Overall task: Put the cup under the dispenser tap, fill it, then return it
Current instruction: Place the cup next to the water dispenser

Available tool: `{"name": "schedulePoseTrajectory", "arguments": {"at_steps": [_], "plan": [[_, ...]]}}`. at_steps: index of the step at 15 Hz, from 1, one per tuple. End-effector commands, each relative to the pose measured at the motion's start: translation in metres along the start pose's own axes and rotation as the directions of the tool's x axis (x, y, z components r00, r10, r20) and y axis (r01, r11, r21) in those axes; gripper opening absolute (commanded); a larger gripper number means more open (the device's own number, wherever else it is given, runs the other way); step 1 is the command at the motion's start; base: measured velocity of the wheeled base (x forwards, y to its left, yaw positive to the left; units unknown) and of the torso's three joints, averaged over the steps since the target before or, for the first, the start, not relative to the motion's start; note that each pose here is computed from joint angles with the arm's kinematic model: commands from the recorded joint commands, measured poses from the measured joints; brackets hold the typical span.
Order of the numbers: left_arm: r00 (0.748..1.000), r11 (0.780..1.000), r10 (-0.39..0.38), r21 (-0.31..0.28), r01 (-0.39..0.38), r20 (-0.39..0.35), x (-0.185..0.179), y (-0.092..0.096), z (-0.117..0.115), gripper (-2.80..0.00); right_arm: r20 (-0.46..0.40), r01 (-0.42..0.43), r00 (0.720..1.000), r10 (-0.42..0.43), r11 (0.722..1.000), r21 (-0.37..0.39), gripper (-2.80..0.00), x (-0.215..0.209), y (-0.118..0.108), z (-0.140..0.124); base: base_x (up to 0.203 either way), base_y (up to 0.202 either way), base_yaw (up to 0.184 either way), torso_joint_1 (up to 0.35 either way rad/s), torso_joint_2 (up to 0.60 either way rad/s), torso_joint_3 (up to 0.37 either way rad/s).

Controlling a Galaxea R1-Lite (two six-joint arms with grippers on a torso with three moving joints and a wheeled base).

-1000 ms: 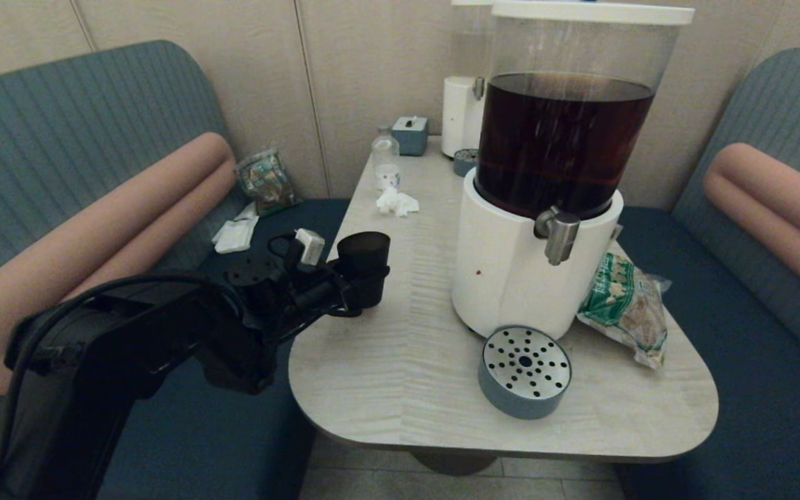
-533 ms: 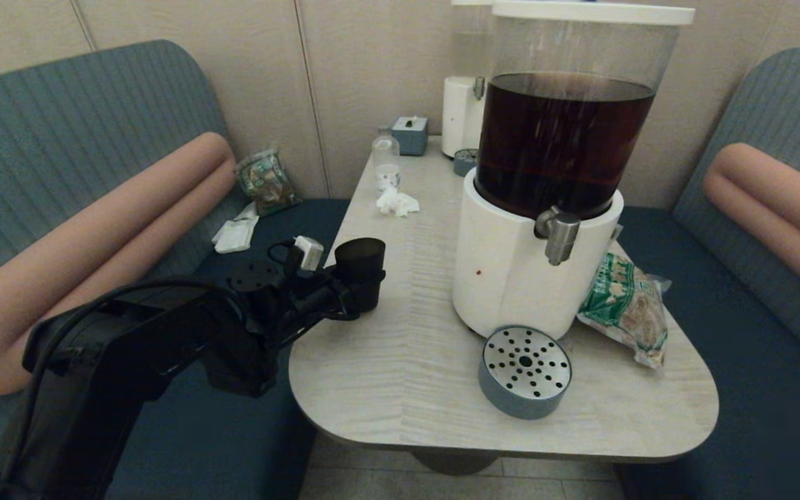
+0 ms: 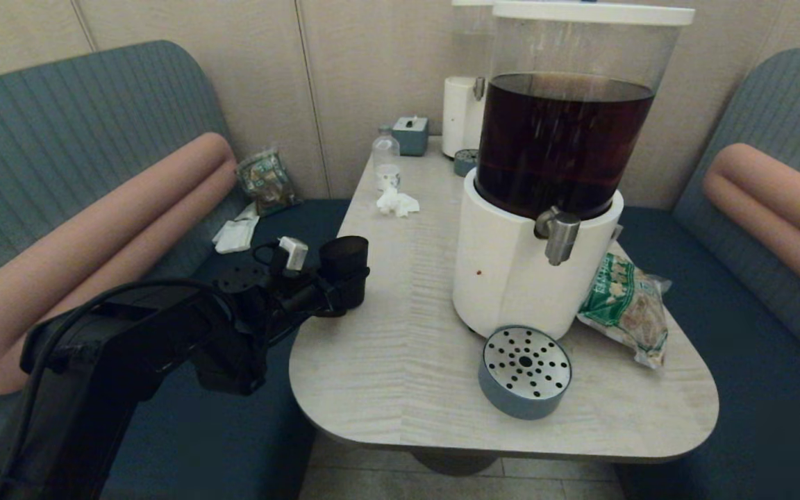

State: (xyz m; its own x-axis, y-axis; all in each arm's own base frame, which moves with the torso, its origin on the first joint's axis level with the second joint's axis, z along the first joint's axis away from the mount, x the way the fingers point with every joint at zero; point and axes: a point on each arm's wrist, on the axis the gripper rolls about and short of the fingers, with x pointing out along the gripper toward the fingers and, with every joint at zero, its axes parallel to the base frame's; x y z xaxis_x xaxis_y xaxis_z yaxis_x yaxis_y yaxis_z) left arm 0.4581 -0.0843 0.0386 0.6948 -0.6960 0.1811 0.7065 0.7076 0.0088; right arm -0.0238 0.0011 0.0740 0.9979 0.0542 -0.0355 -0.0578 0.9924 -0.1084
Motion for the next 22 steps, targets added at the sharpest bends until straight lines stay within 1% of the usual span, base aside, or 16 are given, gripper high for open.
{"name": "schedulePoseTrajectory", "arguments": {"at_steps": [1, 9, 11, 18, 20, 22], "plan": [[1.0, 1.0, 0.0, -0.012, 0.0, -0.016, -0.002, 0.001, -0.011, -2.8, 0.002, -0.001, 1.0, 0.001, 1.0, 0.0, -2.8, 0.0, 0.0, 0.0, 0.0, 0.0, 0.0, 0.0, 0.0, 0.0], [1.0, 1.0, 0.001, -0.016, -0.002, -0.028, -0.002, 0.003, -0.021, -2.8, 0.002, -0.001, 1.0, 0.001, 1.0, 0.0, -2.8, 0.0, 0.0, 0.0, 0.0, 0.0, 0.0, 0.0, 0.0, 0.0], [0.999, 1.0, 0.011, -0.016, -0.011, -0.033, -0.005, 0.007, -0.024, -2.8, 0.002, -0.001, 1.0, 0.001, 1.0, -0.001, -2.8, 0.0, 0.0, 0.0, 0.0, 0.0, 0.0, 0.0, 0.0, 0.0], [1.0, 1.0, 0.011, -0.003, -0.011, -0.024, -0.006, 0.005, -0.013, -2.8, 0.002, 0.0, 1.0, 0.0, 1.0, 0.0, -2.8, 0.0, 0.0, 0.0, 0.0, 0.0, 0.0, 0.0, 0.0, 0.0], [1.0, 1.0, 0.008, 0.008, -0.008, -0.005, -0.006, 0.003, 0.002, -2.8, 0.002, -0.001, 1.0, 0.001, 1.0, -0.001, -2.8, 0.0, 0.0, 0.0, 0.0, 0.0, 0.0, 0.0, 0.0, 0.0], [1.0, 1.0, 0.007, 0.006, -0.007, -0.008, -0.009, -0.001, 0.011, -2.8, 0.002, -0.001, 1.0, 0.001, 1.0, -0.001, -2.8, 0.0, 0.0, 0.0, 0.0, 0.0, 0.0, 0.0, 0.0, 0.0]]}}
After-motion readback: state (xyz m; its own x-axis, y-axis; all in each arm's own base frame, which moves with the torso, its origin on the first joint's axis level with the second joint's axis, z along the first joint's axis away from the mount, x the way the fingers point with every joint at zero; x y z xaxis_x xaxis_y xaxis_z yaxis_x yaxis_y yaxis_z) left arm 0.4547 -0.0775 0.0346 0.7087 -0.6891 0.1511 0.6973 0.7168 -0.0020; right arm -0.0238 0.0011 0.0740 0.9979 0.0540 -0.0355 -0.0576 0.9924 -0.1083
